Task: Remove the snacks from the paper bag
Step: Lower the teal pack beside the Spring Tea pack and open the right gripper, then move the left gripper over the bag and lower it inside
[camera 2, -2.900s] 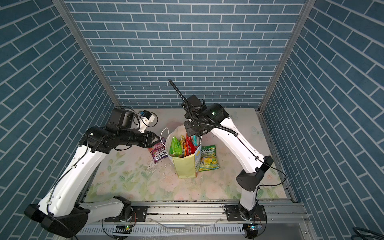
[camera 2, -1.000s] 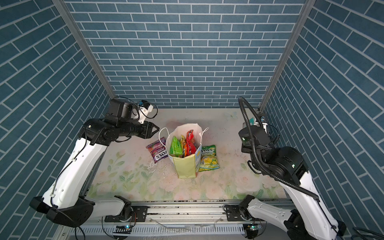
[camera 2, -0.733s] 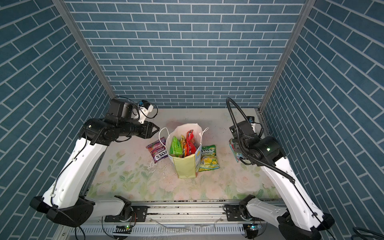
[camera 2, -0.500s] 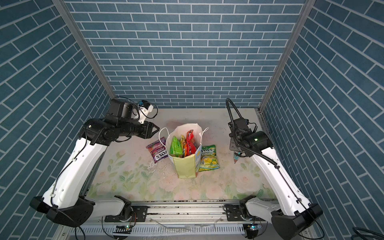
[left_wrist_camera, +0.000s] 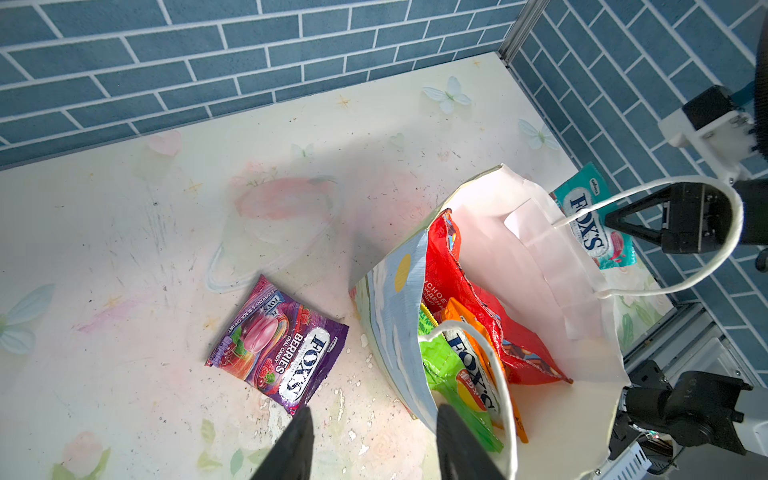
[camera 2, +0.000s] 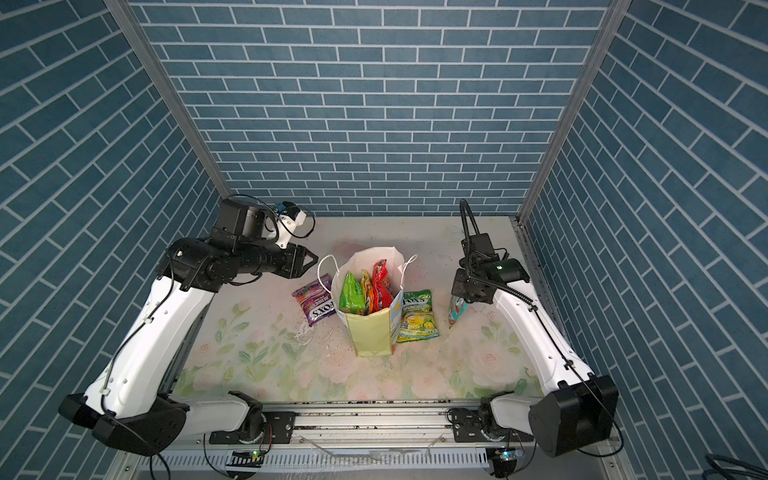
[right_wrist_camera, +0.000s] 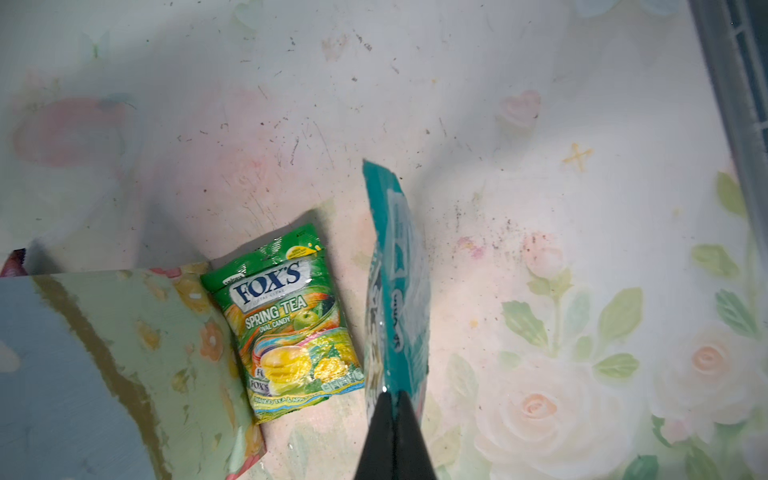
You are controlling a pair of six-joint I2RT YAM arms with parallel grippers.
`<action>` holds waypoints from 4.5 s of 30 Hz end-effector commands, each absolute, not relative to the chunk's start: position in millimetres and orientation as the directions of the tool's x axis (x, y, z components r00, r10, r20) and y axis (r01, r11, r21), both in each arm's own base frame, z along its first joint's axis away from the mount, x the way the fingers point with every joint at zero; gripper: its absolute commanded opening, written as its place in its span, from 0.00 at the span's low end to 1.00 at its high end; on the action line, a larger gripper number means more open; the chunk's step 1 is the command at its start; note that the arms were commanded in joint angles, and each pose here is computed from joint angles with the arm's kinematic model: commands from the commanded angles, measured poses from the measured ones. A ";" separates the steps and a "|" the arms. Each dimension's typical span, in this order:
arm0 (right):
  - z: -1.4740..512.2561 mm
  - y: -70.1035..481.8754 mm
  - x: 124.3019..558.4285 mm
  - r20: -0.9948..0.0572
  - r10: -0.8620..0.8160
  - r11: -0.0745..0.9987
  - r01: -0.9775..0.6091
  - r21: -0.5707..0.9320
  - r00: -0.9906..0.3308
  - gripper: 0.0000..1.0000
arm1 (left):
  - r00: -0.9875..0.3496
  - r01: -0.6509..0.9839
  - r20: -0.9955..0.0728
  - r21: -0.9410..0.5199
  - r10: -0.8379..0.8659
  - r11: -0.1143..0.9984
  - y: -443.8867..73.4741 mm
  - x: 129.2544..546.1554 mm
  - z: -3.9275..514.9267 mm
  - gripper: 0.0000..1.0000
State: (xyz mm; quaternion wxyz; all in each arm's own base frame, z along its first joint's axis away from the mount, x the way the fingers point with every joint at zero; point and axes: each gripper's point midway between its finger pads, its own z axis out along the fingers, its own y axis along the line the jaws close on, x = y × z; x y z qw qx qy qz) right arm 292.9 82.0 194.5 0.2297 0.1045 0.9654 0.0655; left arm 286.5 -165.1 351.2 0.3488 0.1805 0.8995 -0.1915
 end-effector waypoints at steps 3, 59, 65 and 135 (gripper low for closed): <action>200.0 101.3 313.0 -0.467 0.270 0.941 0.127 0.315 -0.842 0.00 | -0.698 0.452 -0.689 -0.210 0.197 0.867 -159.8 282.4 348.1 0.50; 162.9 28.7 288.1 -0.356 0.361 0.932 0.326 0.156 -0.862 0.24 | -0.546 0.556 -0.786 -0.081 0.290 0.827 -163.1 270.7 416.4 0.46; 206.7 36.2 302.8 -0.425 0.336 0.940 0.270 0.210 -0.840 0.23 | -0.495 0.681 -0.727 0.016 0.476 0.732 -204.3 250.6 422.1 0.46; 230.8 41.6 307.2 -0.485 0.164 0.974 0.063 0.218 -0.859 0.22 | -0.797 0.545 -0.201 0.168 0.570 0.821 -243.7 306.1 220.1 0.45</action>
